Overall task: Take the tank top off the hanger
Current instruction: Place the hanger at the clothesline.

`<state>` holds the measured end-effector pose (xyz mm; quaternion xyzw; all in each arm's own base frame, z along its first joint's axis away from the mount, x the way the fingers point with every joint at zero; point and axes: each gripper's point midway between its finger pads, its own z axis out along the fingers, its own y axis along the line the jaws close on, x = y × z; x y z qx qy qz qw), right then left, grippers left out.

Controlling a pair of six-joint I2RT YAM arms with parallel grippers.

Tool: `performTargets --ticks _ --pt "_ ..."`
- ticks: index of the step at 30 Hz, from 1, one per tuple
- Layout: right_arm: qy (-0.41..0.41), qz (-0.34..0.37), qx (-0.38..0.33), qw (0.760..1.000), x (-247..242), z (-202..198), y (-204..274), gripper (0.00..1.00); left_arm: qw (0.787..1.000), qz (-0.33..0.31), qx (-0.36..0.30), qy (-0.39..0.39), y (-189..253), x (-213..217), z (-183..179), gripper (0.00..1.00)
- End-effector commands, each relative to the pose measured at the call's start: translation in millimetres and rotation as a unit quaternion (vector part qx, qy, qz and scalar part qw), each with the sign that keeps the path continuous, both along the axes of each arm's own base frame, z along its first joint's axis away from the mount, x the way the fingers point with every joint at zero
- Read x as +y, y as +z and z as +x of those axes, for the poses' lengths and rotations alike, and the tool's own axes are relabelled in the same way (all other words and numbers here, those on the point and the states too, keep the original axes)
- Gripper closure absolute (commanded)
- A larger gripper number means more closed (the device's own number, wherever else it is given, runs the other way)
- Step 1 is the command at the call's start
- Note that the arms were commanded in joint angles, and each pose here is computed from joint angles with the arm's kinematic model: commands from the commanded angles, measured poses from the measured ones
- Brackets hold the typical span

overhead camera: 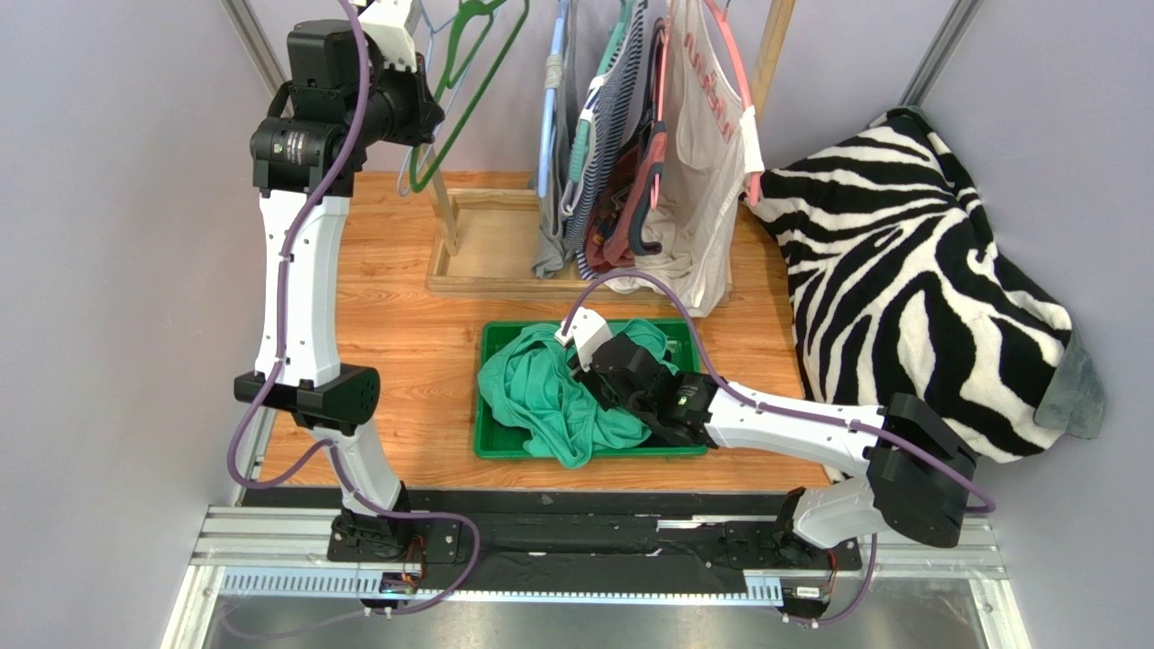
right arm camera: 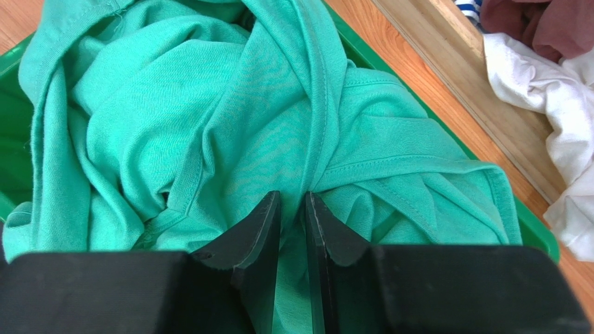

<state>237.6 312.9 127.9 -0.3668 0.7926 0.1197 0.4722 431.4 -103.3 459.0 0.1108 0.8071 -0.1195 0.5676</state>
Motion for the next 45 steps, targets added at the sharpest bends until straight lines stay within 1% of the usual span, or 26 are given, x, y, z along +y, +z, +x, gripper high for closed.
performTargets --ticks 1,8,13,18,25,32,33,35,38,39,40,41,42,43,44,45 --pt "0.003 0.039 0.003 0.999 11.5 -3.0 18.6 0.77 0.999 -0.024 -0.047 -0.004 31.1 -2.6 -3.6 1.00" --pt "0.009 0.063 0.000 0.998 14.6 -10.0 40.3 0.78 0.997 -0.014 -0.069 0.041 35.6 10.9 15.1 1.00" --pt "0.007 0.085 -0.008 0.996 11.7 -14.9 61.0 0.80 0.997 -0.011 -0.056 0.051 22.4 11.5 28.1 1.00" --pt "0.004 0.094 -0.015 0.995 8.5 -15.8 75.4 0.82 0.998 0.008 -0.033 0.051 2.9 12.2 33.3 1.00" --pt "0.006 0.105 -0.023 0.994 8.0 -18.2 91.0 0.83 0.998 0.053 -0.002 0.040 -22.4 -1.1 30.0 1.00" --pt "0.009 0.114 -0.024 0.993 6.2 -22.9 100.1 0.85 0.996 0.071 -0.001 0.048 -25.0 -6.8 21.4 1.00" --pt "0.009 0.116 -0.025 0.993 5.7 -23.2 101.8 0.85 0.995 0.085 -0.005 0.044 -24.4 -6.5 20.3 1.00" --pt "0.008 0.114 -0.026 0.993 3.4 -23.3 101.8 0.85 0.995 0.088 -0.005 0.041 -24.3 -8.2 17.6 1.00" --pt "0.006 0.110 -0.028 0.994 0.9 -23.3 102.9 0.81 0.996 0.087 -0.007 0.035 -21.9 -8.7 11.7 1.00" --pt "0.006 0.112 -0.030 0.993 0.6 -23.0 105.4 0.76 0.995 0.089 -0.006 0.034 -22.6 -8.3 9.9 0.99" --pt "0.003 0.111 -0.033 0.993 -0.4 -22.4 108.1 0.73 0.995 0.089 -0.006 0.032 -22.1 -8.2 7.9 0.86" --pt "0.001 0.115 -0.039 0.993 -1.3 -20.8 115.6 0.65 0.995 0.094 -0.015 0.028 -15.8 -6.3 1.8 0.82" --pt "-0.001 0.117 -0.043 0.992 -1.8 -20.1 121.2 0.62 0.995 0.097 -0.011 0.027 -18.6 -5.7 -0.7 0.82" --pt "-0.007 0.113 -0.047 0.992 -4.4 -18.1 123.7 0.60 0.995 0.095 -0.021 0.026 -9.9 -3.3 -9.3 0.82" --pt "-0.011 0.122 -0.056 0.991 -4.7 -16.1 137.9 0.56 0.995 0.098 -0.026 0.025 -6.9 -1.9 -13.1 0.82" --pt "-0.012 0.126 -0.062 0.990 -5.9 -15.9 145.1 0.56 0.994 0.100 -0.026 0.024 -7.3 -0.7 -16.6 0.82"
